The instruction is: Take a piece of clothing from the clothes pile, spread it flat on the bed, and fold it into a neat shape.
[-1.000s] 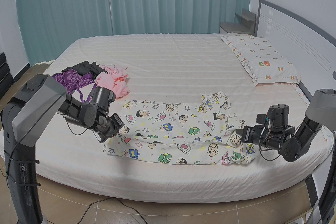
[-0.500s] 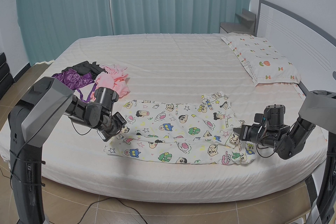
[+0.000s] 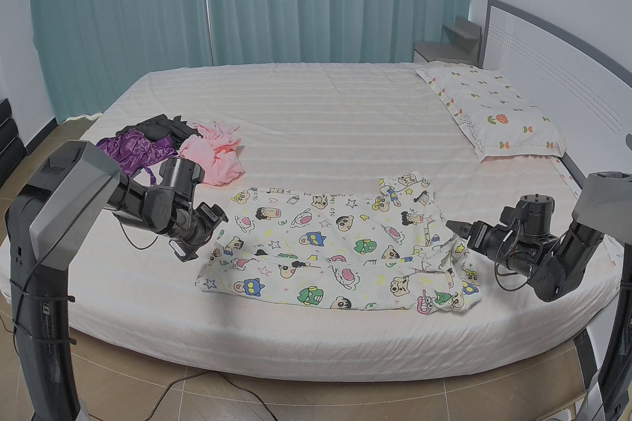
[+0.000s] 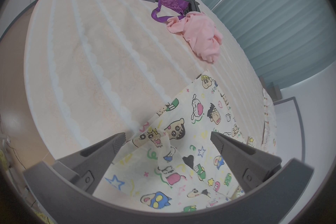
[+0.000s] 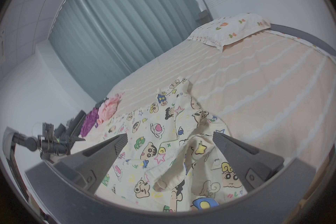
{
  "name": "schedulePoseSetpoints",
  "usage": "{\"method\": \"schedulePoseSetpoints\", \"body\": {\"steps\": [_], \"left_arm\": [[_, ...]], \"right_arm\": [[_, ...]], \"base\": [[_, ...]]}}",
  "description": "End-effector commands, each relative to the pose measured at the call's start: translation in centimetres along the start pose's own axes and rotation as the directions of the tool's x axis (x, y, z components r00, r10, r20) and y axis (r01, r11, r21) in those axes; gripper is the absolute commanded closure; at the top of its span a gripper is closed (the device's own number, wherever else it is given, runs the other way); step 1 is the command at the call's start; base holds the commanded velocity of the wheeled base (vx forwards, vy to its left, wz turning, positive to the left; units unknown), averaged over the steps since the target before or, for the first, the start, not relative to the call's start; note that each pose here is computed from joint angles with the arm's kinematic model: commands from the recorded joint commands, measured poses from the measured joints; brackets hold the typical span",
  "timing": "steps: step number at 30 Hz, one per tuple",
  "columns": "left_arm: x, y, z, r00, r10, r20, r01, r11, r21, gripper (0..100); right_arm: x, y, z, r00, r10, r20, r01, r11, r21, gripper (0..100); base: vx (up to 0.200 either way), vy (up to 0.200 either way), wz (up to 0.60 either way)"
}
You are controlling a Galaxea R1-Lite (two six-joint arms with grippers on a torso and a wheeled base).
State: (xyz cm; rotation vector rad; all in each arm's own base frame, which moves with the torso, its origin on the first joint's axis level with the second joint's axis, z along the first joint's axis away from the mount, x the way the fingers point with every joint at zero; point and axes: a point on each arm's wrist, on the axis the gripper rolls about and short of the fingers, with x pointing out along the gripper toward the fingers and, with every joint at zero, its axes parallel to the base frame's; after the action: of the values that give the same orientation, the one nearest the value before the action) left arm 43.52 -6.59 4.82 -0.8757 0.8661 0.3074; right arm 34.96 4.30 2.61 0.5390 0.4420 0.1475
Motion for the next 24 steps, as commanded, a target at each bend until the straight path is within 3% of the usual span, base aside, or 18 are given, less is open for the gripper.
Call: {"method": "schedulePoseSetpoints", "body": {"steps": [1, 5, 10, 14, 24], "left_arm": [[-5.4, 0.0, 1.2, 0.996, -0.090, -0.017, 0.089, 0.994, -0.058, 0], [-7.8, 0.9, 0.5, 0.992, -0.125, -0.026, 0.122, 0.987, -0.107, 0], [-9.1, 2.2, -0.6, 0.981, -0.192, -0.020, 0.186, 0.966, -0.182, 0], [-8.4, 3.3, -1.4, 0.979, -0.206, -0.010, 0.201, 0.962, -0.183, 0], [-7.2, 4.4, -2.1, 0.979, -0.204, -0.015, 0.197, 0.961, -0.196, 0]], "right_arm": [[-3.0, 0.1, -0.4, 1.000, -0.002, 0.023, -0.001, 0.994, 0.107, 0], [-3.6, 0.7, -1.7, 1.000, 0.025, 0.012, -0.027, 0.981, 0.194, 0], [-2.6, 2.0, -2.9, 1.000, 0.002, 0.018, -0.008, 0.947, 0.322, 0], [-1.5, 2.0, -4.8, 0.999, -0.028, -0.017, 0.032, 0.948, 0.315, 0], [1.4, 0.9, -6.2, 0.998, -0.046, -0.037, 0.055, 0.946, 0.318, 0]], "base": [[0.000, 0.000, 0.00], [0.000, 0.000, 0.00], [0.000, 0.000, 0.00], [0.000, 0.000, 0.00], [0.000, 0.000, 0.00]]}}
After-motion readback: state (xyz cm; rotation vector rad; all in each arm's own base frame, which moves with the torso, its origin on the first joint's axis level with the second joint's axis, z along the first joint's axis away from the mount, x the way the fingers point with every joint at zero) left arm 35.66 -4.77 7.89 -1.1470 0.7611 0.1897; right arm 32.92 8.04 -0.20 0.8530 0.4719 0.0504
